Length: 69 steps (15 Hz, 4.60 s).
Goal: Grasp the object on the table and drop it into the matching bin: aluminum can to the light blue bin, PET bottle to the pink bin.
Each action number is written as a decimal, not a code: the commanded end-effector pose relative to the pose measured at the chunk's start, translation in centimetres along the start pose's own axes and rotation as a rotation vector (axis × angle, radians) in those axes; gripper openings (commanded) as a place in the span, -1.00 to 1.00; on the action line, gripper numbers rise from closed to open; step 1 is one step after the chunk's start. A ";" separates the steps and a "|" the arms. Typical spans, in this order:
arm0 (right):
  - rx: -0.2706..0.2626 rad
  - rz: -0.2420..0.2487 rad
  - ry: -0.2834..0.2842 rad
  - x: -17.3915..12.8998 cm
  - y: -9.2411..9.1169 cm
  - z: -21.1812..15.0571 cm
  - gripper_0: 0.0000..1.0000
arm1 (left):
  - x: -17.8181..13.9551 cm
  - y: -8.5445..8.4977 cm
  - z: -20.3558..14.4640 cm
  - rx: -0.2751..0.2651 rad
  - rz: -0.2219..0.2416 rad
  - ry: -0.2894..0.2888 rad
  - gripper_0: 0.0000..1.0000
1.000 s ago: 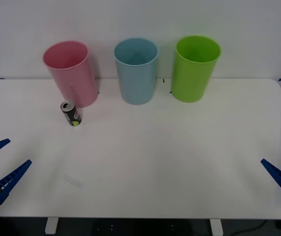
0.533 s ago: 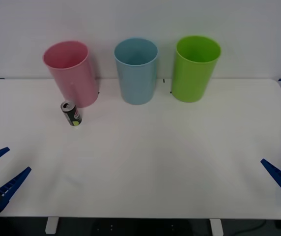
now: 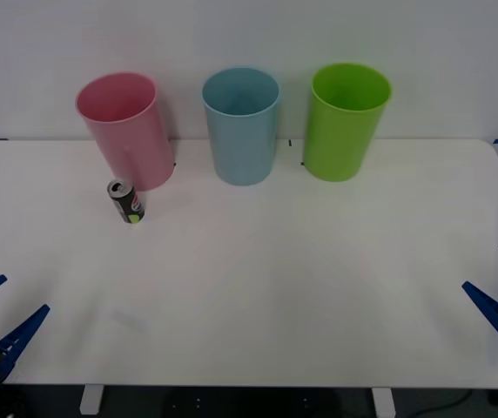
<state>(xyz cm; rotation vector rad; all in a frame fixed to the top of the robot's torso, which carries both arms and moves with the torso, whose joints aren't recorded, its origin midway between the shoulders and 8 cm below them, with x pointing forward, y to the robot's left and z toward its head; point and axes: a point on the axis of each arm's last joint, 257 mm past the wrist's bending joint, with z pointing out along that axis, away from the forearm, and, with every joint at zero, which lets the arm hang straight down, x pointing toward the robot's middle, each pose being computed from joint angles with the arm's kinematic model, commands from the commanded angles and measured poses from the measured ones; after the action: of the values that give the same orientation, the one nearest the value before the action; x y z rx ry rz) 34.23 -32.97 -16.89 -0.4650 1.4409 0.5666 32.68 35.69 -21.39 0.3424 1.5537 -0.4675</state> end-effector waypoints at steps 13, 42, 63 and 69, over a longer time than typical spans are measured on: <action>0.000 0.000 0.000 0.0 0.0 0.0 1.00 | 5.0 0.6 5.9 -0.190 0.056 0.030 1.00; 0.000 0.000 0.000 0.0 0.0 0.0 1.00 | 8.1 7.3 21.7 -0.307 0.024 0.061 1.00; 0.000 0.000 0.000 0.0 0.0 0.0 1.00 | 7.2 9.1 29.4 -0.386 0.026 0.130 1.00; 0.000 0.000 0.000 0.0 0.0 0.0 1.00 | 7.2 8.8 29.7 -0.386 0.030 0.135 1.00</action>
<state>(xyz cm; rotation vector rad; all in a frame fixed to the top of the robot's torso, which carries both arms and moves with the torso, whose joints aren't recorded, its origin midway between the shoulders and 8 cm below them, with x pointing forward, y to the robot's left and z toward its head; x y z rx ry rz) 34.22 -32.97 -16.89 -0.4648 1.4410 0.5667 62.52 28.28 -29.45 0.0966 1.7279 -0.1152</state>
